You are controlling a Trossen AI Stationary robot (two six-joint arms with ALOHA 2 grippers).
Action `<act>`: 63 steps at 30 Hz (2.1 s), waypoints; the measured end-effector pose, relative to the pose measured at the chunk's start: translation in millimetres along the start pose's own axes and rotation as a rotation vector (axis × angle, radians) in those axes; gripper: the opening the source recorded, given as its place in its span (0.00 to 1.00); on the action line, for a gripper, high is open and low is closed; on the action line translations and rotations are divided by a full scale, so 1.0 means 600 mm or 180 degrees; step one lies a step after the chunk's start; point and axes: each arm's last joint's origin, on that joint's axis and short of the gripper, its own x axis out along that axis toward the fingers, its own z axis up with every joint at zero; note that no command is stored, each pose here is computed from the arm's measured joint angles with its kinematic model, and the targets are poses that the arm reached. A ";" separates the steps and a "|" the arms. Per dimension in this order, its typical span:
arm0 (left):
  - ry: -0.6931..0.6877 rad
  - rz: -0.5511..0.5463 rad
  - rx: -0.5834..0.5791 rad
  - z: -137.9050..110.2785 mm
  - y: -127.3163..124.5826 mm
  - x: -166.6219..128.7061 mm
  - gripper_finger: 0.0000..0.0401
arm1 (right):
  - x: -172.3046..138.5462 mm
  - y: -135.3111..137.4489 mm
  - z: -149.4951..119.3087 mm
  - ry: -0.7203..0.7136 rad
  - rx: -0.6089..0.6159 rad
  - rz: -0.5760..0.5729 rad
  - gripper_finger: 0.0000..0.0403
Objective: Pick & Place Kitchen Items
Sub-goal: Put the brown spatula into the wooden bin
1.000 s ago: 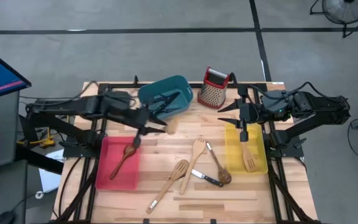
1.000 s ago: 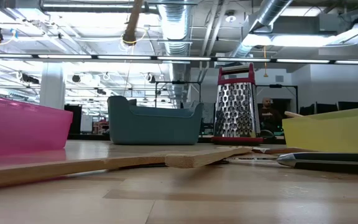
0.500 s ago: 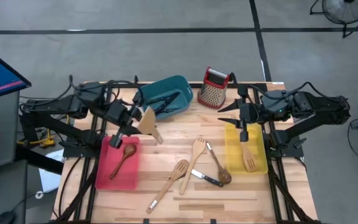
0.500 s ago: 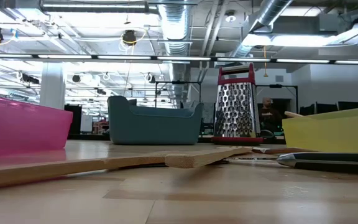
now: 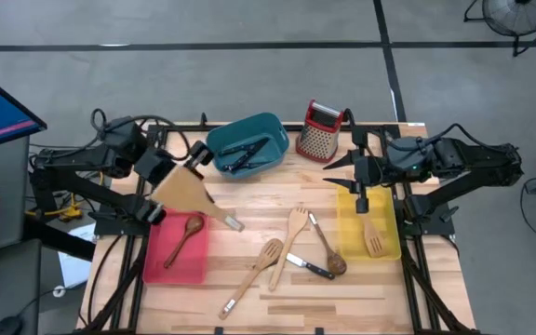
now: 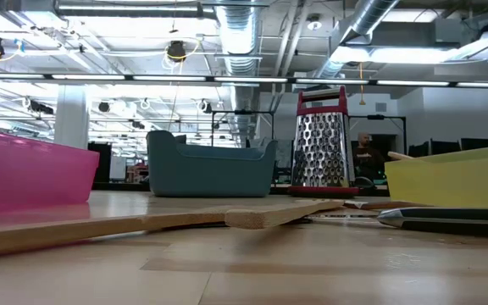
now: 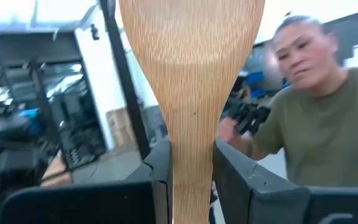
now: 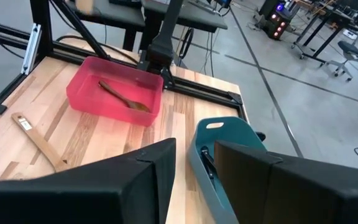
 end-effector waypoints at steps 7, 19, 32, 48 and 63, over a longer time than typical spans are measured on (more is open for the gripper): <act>-0.0408 -0.0406 0.0207 0.022 -0.020 0.007 0.15 | 0.033 0.011 -0.001 0.0154 -0.0056 0.0037 0.30; -0.0658 -0.0812 0.0243 0.035 -0.059 0.023 0.15 | 0.055 0.019 -0.003 0.0255 -0.0114 0.0060 0.30; -0.0824 -0.1300 0.0268 0.041 -0.099 0.037 0.15 | 0.056 0.018 0.000 0.0198 -0.0094 0.0046 0.30; -0.1172 -0.2419 0.0110 0.054 -0.159 0.048 0.15 | 0.056 0.016 0.009 0.0035 -0.0040 0.0005 0.30; -0.1247 -0.2751 0.0077 0.059 -0.182 0.046 0.15 | 0.061 -0.001 0.004 0.0085 0.0045 -0.0123 0.30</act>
